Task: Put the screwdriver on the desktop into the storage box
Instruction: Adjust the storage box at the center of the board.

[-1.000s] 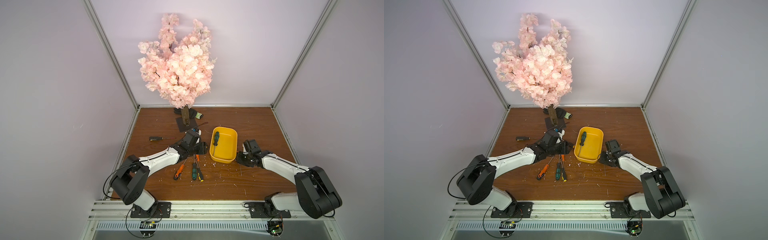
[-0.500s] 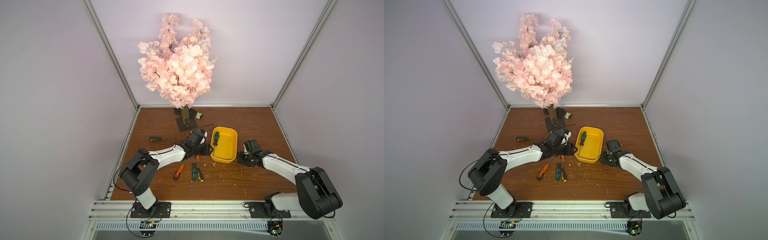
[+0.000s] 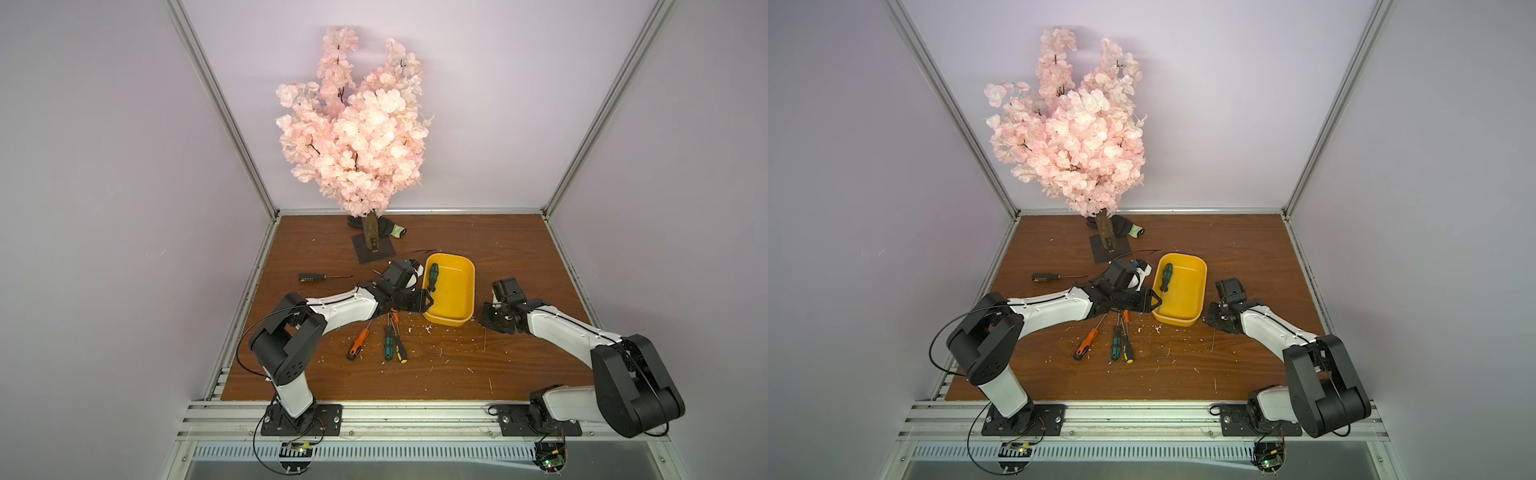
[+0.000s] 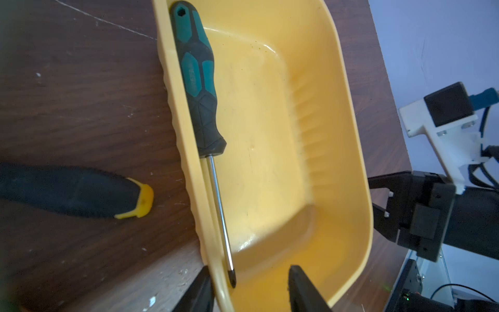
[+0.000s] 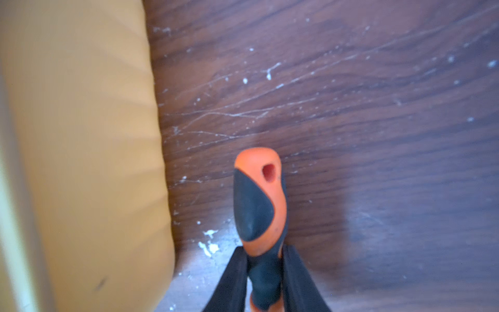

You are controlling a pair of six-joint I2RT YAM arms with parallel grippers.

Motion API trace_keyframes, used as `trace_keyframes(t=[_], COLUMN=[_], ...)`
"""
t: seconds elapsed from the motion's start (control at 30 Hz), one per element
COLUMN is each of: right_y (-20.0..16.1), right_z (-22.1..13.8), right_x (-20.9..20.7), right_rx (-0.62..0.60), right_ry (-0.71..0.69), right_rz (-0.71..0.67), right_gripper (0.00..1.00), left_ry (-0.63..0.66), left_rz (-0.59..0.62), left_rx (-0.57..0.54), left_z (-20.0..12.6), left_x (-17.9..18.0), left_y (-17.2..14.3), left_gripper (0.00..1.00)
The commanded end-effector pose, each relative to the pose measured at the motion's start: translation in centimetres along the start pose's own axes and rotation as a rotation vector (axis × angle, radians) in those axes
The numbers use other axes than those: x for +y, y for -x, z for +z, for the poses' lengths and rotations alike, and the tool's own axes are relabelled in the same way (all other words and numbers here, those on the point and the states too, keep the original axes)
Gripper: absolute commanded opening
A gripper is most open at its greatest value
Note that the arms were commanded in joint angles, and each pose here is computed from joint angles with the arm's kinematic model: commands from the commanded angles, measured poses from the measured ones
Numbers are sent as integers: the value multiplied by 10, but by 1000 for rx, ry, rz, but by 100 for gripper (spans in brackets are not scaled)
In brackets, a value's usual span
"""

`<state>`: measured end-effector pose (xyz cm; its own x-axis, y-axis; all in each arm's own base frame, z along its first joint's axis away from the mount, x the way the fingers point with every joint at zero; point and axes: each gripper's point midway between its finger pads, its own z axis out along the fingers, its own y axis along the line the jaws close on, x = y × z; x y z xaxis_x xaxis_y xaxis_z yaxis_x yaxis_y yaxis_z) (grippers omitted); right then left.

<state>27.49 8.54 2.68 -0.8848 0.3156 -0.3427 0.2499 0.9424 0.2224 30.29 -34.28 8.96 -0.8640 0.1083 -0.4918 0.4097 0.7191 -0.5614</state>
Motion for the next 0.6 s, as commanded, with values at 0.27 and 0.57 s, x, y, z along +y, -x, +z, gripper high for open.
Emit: trace_keyframes(t=[0.27,0.57], right_y=[8,18], right_z=[2,-8], right_x=[-10,-11], right_rx=[15,-14], right_ry=[-70,-72], right_rz=[-14,-13], right_gripper=[25,21], left_ry=[-50,16], left_rz=[68,34], left_rx=[25,-56], left_z=[3,-20], left_x=[-21,-5], left_y=[0,12], left_gripper=[47,53])
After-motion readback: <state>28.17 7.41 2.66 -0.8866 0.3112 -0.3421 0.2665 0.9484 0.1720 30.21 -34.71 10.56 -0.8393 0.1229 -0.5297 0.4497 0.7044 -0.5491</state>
